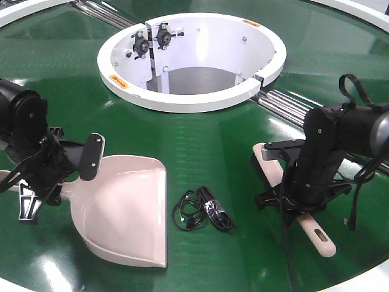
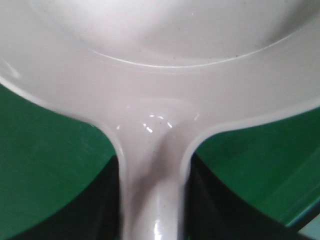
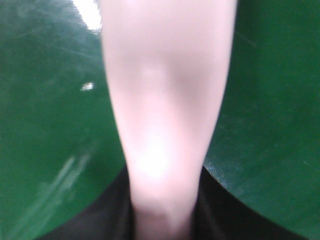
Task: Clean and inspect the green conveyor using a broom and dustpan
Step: 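Grasp the pink brush handle with the right gripper, then sweep the black cable into the dustpan with the right-held brush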
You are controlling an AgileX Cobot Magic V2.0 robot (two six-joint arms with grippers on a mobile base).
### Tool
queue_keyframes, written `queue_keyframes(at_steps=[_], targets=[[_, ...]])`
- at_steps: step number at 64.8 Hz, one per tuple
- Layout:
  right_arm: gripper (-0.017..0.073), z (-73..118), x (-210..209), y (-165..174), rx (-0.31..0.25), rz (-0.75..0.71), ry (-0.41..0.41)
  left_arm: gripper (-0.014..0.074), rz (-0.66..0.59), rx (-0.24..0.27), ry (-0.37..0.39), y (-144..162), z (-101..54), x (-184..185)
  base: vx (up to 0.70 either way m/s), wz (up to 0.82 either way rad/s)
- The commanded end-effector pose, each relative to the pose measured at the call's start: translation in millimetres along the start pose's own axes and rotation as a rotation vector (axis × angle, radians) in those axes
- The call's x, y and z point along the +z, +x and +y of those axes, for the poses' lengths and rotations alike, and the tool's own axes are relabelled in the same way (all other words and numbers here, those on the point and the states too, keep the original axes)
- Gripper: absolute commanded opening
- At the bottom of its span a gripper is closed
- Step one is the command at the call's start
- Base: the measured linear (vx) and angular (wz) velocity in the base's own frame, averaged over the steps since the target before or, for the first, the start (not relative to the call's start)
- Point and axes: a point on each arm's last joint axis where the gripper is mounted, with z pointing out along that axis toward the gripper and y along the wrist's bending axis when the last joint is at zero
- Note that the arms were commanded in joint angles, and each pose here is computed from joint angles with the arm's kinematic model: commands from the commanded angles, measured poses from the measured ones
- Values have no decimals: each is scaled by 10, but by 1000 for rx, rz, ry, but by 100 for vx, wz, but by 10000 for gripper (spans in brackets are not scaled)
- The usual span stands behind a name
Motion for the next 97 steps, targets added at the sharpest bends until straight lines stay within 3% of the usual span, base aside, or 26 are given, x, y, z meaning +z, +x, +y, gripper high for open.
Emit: queue_keyframes(at_steps=[1, 16, 35, 39, 48, 69, 83, 97], targets=[[-12, 0, -211, -23, -6, -75, -1, -6, -22, 0, -53, -7, 16, -191, 0, 0], [-6, 86, -439, 111, -15, -92, -5, -6, -22, 0, -53, -7, 16, -191, 0, 0], [-4, 590, -520, 335, -86, -24, 23, -6, -22, 0, -53, -7, 16, -191, 0, 0], [-4, 638, -485, 344, -76, -9, 41, -6, -22, 0, -53, -7, 16, -191, 0, 0], [-4, 647, -400, 337, 6, 36, 61, -6, -22, 0, -53, -7, 16, -191, 0, 0], [-4, 807, -272, 349, 15, 110, 75, -6, -22, 0, -53, -7, 16, -191, 0, 0], [-4, 1156, -205, 240, -62, 149, 96, -6, -22, 0, -53, -7, 16, -191, 0, 0], [-4, 1799, -293, 44, -185, 88, -21, -6, -22, 0, -53, -7, 16, -191, 0, 0]])
